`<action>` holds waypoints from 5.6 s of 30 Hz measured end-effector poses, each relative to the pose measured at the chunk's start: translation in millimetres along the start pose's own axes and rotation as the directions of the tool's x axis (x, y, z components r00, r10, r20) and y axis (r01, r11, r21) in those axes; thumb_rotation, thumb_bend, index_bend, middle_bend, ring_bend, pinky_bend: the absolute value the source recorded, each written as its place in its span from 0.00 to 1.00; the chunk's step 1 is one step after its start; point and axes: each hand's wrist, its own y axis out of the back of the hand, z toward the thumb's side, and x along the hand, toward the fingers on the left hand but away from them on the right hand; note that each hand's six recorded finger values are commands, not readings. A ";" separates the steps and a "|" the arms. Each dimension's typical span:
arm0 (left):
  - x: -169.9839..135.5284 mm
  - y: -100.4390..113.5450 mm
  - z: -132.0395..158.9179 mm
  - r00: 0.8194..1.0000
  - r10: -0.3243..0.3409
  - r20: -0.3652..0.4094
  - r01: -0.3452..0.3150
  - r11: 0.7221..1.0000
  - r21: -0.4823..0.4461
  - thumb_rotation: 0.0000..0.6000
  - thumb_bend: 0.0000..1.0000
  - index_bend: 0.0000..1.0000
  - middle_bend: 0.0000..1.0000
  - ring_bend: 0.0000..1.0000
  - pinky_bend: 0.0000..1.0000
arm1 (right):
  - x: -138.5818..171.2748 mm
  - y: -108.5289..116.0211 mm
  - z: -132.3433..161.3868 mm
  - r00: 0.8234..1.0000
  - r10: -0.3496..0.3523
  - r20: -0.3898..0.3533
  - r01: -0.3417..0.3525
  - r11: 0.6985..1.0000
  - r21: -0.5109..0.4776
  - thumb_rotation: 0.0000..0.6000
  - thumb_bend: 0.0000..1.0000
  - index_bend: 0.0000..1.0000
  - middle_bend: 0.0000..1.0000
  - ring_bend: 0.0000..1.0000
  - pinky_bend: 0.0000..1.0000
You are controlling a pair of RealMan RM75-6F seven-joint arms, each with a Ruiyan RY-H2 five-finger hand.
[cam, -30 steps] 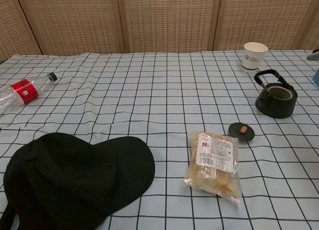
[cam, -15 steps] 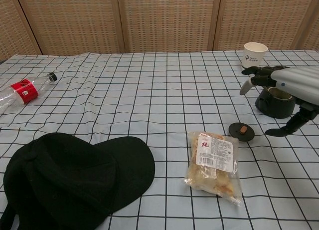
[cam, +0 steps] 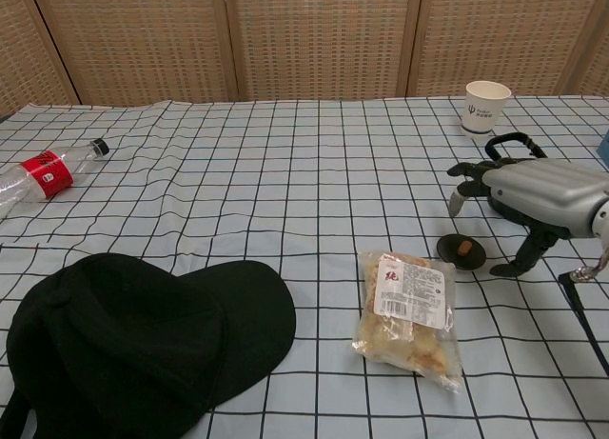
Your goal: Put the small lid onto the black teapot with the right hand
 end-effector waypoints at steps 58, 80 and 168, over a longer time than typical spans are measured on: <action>0.2 1.6 0.5 1.000 0.002 0.006 -0.002 1.000 -0.011 1.00 0.03 0.00 0.00 0.00 0.00 | -21.2 49.8 -23.3 0.992 -0.080 0.101 0.081 0.997 0.000 1.00 0.55 0.47 0.00 0.00 0.00; -0.4 -1.3 3.3 1.000 -0.003 0.009 0.003 1.000 0.006 1.00 0.03 0.00 0.00 0.00 0.00 | -30.1 45.0 -100.2 0.953 -0.057 0.299 0.062 0.998 -0.008 1.00 0.54 0.46 0.00 0.00 0.00; -1.6 1.7 1.1 1.000 0.004 0.004 -0.004 1.000 -0.006 1.00 0.03 0.00 0.00 0.00 0.00 | 5.7 38.5 -94.5 0.953 -0.115 0.279 0.125 0.992 -0.019 1.00 0.51 0.25 0.00 0.00 0.00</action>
